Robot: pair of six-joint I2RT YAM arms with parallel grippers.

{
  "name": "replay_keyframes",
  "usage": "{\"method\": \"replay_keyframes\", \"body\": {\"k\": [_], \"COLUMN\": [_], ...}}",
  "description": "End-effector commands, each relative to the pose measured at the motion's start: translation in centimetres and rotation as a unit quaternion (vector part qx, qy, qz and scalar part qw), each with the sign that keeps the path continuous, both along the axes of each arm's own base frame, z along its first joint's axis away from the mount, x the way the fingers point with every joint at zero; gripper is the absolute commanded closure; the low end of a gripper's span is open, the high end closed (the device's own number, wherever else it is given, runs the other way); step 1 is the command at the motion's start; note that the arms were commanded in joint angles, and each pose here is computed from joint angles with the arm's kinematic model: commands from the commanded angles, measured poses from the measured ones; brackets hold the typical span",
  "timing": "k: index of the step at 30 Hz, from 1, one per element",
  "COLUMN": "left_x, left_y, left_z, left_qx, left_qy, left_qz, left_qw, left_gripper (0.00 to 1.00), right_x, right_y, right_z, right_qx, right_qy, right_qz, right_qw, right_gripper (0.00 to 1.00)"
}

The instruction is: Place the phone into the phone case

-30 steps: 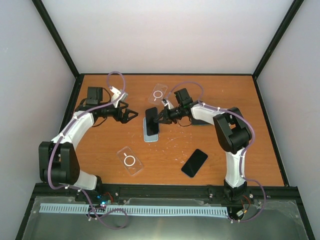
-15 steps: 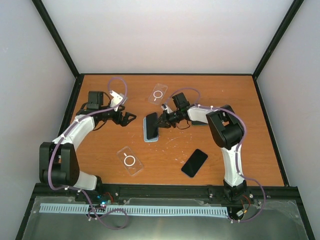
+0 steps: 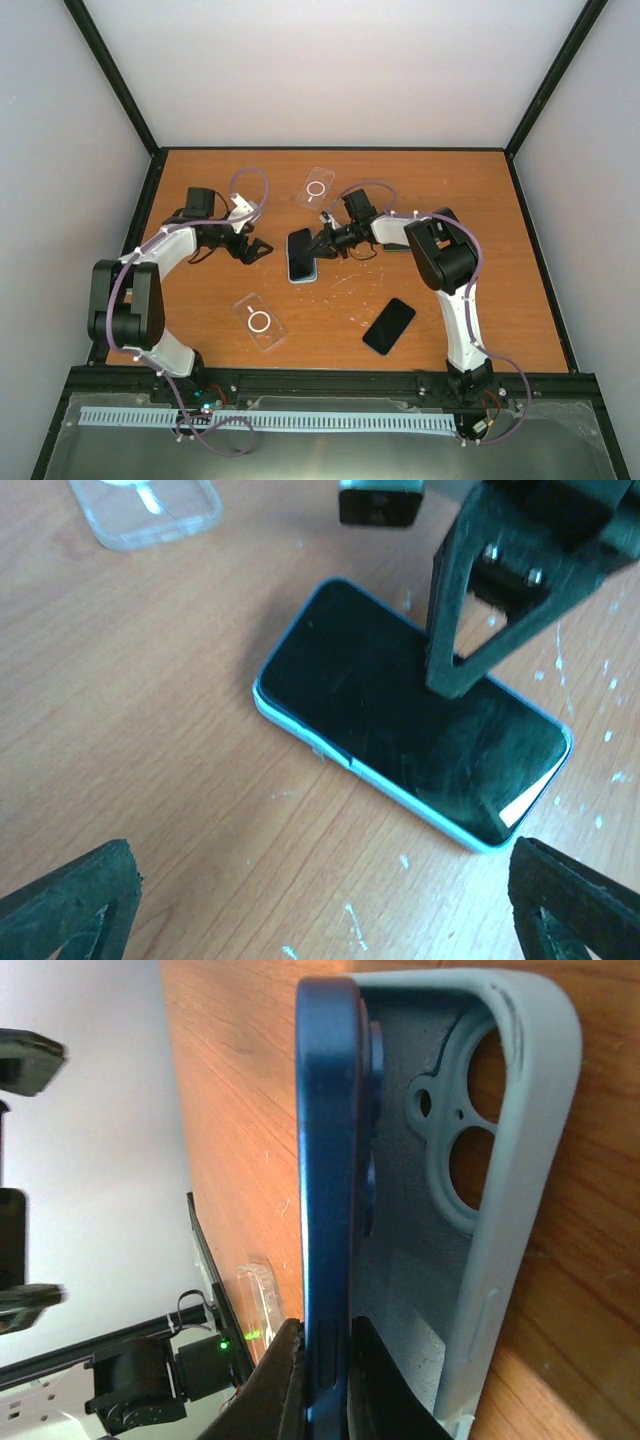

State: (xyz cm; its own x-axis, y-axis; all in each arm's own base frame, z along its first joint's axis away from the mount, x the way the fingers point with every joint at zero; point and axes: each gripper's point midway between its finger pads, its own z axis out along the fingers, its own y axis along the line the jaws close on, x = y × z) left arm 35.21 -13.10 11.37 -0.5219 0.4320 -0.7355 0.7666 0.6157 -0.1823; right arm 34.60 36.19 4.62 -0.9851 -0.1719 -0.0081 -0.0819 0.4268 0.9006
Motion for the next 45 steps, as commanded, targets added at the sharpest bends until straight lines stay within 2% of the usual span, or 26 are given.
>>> {"method": "replay_keyframes", "body": {"k": [1,10,15,20,26,30,32,45], "left_x": [-0.7,-0.1,-0.4,-0.6,-0.5,-0.5,-0.5,-0.4], "left_y": [0.1,0.2,0.2,0.0,-0.7,-1.0,-1.0,-1.2], "left_z": [-2.6,-4.6,-5.2,-6.1,-6.7,-6.5,-6.5,-5.7], "left_qx": [0.035,0.048,0.052,0.064,0.069,0.065,0.064,0.064], "left_qy": [-0.011,-0.007,-0.010,-0.010,-0.005,-0.007,-0.008,-0.020], "left_qz": [-0.070,-0.081,-0.088,-0.105,-0.119,-0.122,-0.122,-0.121], "left_qw": [0.997,0.996,0.995,0.992,0.990,0.990,0.990,0.990], "left_gripper": [0.01,0.07,0.08,0.09,0.12,0.12,0.12,0.12], "right_x": [-0.6,-2.1,-2.9,-1.4,-1.5,-1.3,-1.0,0.2], "right_y": [0.7,-0.1,-0.9,-0.6,-0.1,-0.5,-0.5,-0.4], "right_z": [-1.3,-1.4,-3.4,-4.7,-5.1,-4.5,-3.4,1.4], "right_qx": [-0.001,-0.021,-0.056,-0.068,-0.077,-0.093,-0.098,-0.128], "right_qy": [0.030,0.046,0.050,0.014,0.022,0.008,-0.014,-0.103], "right_qz": [-0.003,0.013,0.019,0.007,0.013,0.018,0.018,0.028], "right_qw": [1.000,0.999,0.997,0.998,0.997,0.995,0.995,0.986], "right_gripper": [0.97,0.97,0.97,0.97,0.97,0.90,0.83,0.60]}}
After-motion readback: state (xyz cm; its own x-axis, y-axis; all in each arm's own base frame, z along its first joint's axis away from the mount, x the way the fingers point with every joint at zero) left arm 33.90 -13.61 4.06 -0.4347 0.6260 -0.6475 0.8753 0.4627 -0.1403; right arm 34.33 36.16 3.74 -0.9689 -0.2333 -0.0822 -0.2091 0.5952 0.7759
